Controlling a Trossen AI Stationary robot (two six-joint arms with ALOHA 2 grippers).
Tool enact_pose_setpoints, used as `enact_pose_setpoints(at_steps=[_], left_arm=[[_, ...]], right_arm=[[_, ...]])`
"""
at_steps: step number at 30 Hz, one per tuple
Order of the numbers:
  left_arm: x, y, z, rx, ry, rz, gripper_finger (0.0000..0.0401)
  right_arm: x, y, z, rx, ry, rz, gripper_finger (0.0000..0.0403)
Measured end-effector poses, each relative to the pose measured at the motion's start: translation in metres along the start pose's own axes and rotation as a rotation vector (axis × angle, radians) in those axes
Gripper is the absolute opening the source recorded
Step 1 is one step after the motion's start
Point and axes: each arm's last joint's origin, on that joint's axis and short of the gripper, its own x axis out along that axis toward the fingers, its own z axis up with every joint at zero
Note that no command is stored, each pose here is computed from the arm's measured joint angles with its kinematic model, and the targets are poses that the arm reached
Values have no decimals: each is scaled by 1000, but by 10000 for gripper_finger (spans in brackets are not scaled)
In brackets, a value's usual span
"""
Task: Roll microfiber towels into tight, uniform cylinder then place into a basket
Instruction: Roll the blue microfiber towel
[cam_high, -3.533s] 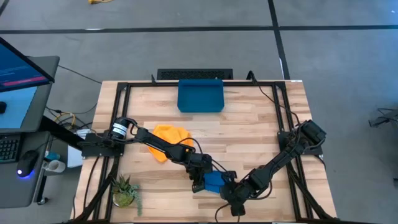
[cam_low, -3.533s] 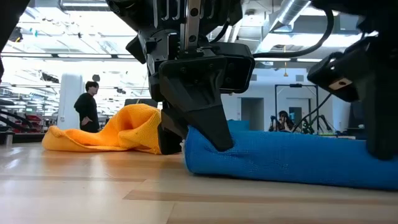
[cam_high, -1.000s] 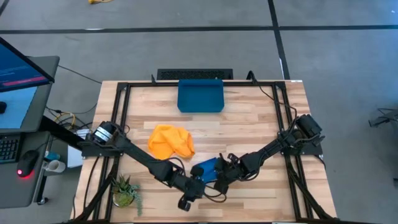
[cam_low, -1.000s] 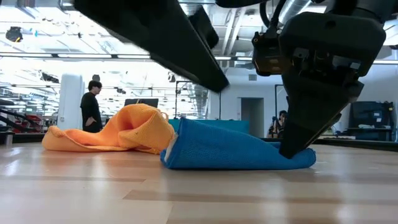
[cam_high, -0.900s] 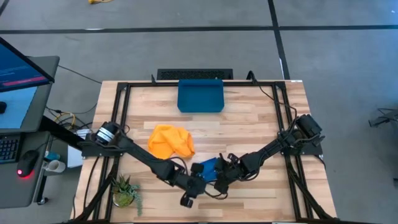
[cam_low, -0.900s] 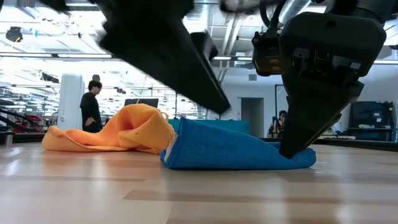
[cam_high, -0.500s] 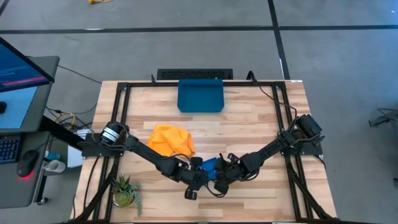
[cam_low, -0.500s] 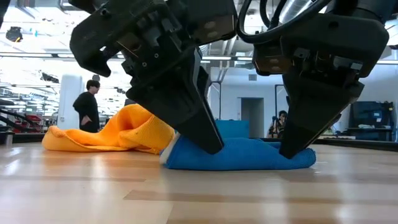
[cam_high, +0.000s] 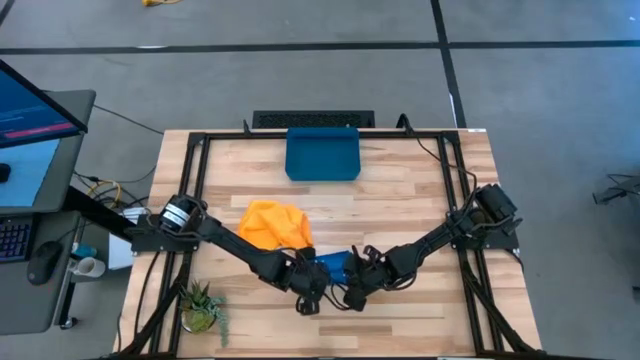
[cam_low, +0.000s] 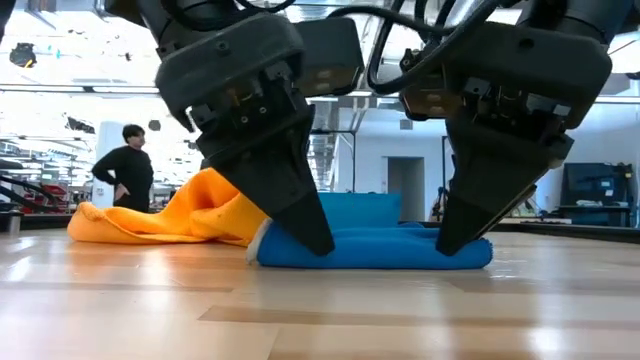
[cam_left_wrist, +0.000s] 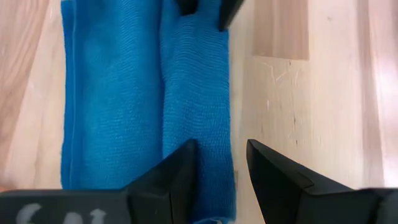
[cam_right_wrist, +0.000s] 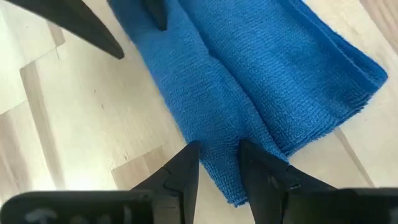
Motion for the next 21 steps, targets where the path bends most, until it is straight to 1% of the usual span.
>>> enact_pose_setpoints(at_steps=[3, 7, 11, 13, 15, 17, 19, 21], left_arm=[[0, 4, 0, -51, 23, 7, 139], [2, 8, 1, -69, 50, -24, 139], [3, 11, 2, -72, 65, -45, 139], [4, 12, 1, -73, 73, -40, 139], [4, 12, 1, -72, 75, -37, 139], [4, 12, 1, -72, 75, -35, 139], [4, 12, 1, -72, 72, -34, 139], [4, 13, 1, -73, 70, -35, 139]], right_arm=[[0, 1, 1, -16, 19, 29, 144], [-2, 0, 2, -75, 29, 38, 155], [-18, -3, 3, -146, 37, 23, 161], [-32, -5, 5, -192, 20, 11, 162], [-49, -8, 7, -253, 1, -16, 161], [-63, -11, 3, -348, -10, -71, 159], [-75, -9, -4, -456, -32, -119, 156], [-83, -3, -11, -544, -68, -130, 153]])
